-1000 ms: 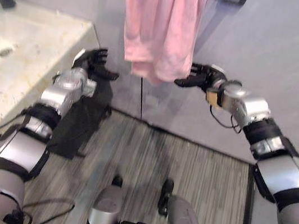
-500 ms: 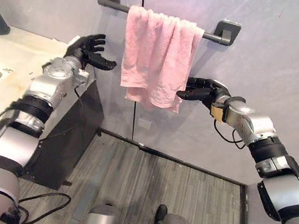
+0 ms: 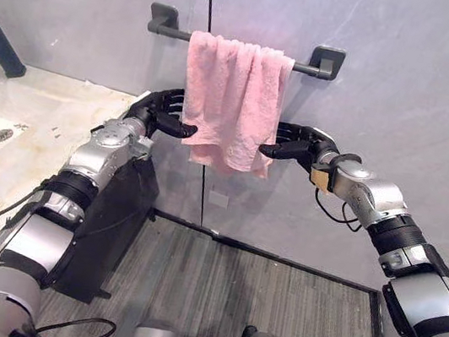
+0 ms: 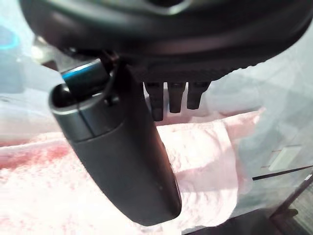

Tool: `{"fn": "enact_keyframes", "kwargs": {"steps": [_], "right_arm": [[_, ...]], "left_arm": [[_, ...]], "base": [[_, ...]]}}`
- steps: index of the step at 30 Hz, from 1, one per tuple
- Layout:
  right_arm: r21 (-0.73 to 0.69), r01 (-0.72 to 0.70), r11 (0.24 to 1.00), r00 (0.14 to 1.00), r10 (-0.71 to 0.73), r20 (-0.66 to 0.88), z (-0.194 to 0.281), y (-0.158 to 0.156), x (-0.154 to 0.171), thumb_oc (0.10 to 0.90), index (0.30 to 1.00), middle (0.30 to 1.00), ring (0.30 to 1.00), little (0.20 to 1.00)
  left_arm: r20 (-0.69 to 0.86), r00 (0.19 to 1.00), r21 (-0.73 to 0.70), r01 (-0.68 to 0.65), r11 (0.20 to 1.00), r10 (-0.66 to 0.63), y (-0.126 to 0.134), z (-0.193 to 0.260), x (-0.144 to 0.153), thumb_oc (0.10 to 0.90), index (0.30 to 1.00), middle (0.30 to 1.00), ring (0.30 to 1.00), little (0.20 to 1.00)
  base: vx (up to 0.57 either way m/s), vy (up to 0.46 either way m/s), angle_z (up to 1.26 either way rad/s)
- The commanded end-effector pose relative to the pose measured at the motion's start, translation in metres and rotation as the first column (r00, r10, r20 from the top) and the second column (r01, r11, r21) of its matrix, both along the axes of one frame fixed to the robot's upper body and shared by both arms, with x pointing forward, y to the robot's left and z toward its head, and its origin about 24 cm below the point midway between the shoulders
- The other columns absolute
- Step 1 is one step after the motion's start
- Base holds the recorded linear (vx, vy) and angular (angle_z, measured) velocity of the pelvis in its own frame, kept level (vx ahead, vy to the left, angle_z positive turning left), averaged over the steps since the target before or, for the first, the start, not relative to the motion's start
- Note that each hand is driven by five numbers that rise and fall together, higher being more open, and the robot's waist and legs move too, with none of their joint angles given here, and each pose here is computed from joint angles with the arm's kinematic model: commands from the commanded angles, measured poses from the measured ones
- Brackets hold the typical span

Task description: Organize the bathroom.

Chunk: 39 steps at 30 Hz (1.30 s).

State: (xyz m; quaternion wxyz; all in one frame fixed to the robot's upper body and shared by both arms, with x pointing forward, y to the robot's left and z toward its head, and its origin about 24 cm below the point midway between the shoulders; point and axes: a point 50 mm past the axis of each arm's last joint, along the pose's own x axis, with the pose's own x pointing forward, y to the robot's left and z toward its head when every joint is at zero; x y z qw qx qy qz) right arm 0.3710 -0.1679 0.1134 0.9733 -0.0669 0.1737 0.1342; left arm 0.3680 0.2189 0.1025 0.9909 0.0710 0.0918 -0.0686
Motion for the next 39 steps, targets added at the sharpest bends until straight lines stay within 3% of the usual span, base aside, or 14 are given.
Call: {"fn": "enact_keyframes", "kwargs": {"steps": [1, 11, 12, 13, 14, 15, 16, 17, 26, 39], "right_arm": [[0.007, 0.003, 1.000, 0.981, -0.004, 0.193, 0.048, 0.002, 0.013, 0.800, 0.900, 0.900, 0.900, 0.900], [0.023, -0.028, 0.999, 0.989, 0.025, 0.143, 0.039, 0.009, 0.011, 0.800, 0.900, 0.900, 0.900, 0.900], [0.031, -0.044, 0.999, 0.993, 0.040, 0.115, 0.035, 0.011, 0.010, 0.582, 0.573, 0.573, 0.573, 0.573], [0.036, -0.049, 0.998, 0.993, 0.045, 0.105, 0.034, 0.012, 0.010, 0.551, 0.526, 0.526, 0.526, 0.526], [0.039, -0.054, 0.998, 0.994, 0.050, 0.098, 0.033, 0.013, 0.009, 0.461, 0.392, 0.392, 0.392, 0.392], [0.054, -0.061, 0.997, 0.996, 0.057, 0.070, 0.028, 0.015, 0.008, 0.400, 0.300, 0.300, 0.300, 0.300], [0.068, -0.065, 0.996, 0.996, 0.061, 0.060, 0.026, 0.016, 0.008, 0.400, 0.300, 0.300, 0.300, 0.300], [0.085, -0.065, 0.994, 0.997, 0.062, 0.048, 0.023, 0.018, 0.007, 0.400, 0.300, 0.300, 0.300, 0.300], [0.179, -0.030, 0.983, 0.999, 0.032, -0.006, 0.014, 0.014, 0.003, 0.400, 0.300, 0.300, 0.300, 0.300], [0.161, -0.001, 0.987, 1.000, 0.006, -0.031, 0.002, -0.003, -0.002, 0.400, 0.300, 0.300, 0.300, 0.300]], "left_arm": [[0.046, 0.995, -0.001, 0.092, 0.996, -0.092, -0.012, 0.001, -0.002, 0.800, 0.900, 0.900, 0.900, 0.900], [-0.016, 0.991, -0.025, 0.130, 0.991, -0.130, -0.022, -0.014, -0.006, 0.800, 0.900, 0.900, 0.900, 0.900], [-0.024, 0.992, -0.022, 0.121, 0.992, -0.121, -0.021, -0.016, -0.007, 0.800, 0.900, 0.900, 0.900, 0.900], [-0.025, 0.993, -0.020, 0.116, 0.993, -0.117, -0.021, -0.017, -0.007, 0.678, 0.716, 0.716, 0.716, 0.716], [-0.026, 0.993, -0.022, 0.112, 0.993, -0.113, -0.020, -0.017, -0.007, 0.638, 0.658, 0.658, 0.658, 0.658], [-0.034, 0.994, -0.025, 0.101, 0.995, -0.101, -0.020, -0.018, -0.007, 0.529, 0.493, 0.493, 0.493, 0.493], [-0.039, 0.995, -0.023, 0.092, 0.996, -0.092, -0.019, -0.018, -0.007, 0.438, 0.356, 0.356, 0.356, 0.356], [-0.044, 0.995, -0.026, 0.085, 0.996, -0.087, -0.018, -0.019, -0.007, 0.400, 0.300, 0.300, 0.300, 0.300], [-0.072, 0.996, -0.039, 0.053, 0.998, -0.055, -0.010, -0.027, -0.011, 0.400, 0.300, 0.300, 0.300, 0.300], [-0.095, 0.995, -0.023, 0.037, 0.999, -0.039, -0.005, -0.037, -0.018, 0.400, 0.300, 0.300, 0.300, 0.300]], "base": [[0.02, 0.018, -0.04], [0.02, 0.009, -0.01], [0.00, 0.000, 0.00], [0.00, 0.000, 0.00], [0.00, 0.000, 0.00], [0.00, 0.000, 0.00], [0.00, 0.000, 0.00], [0.00, 0.000, 0.00], [0.00, 0.000, 0.00], [0.00, 0.000, 0.00]]}}
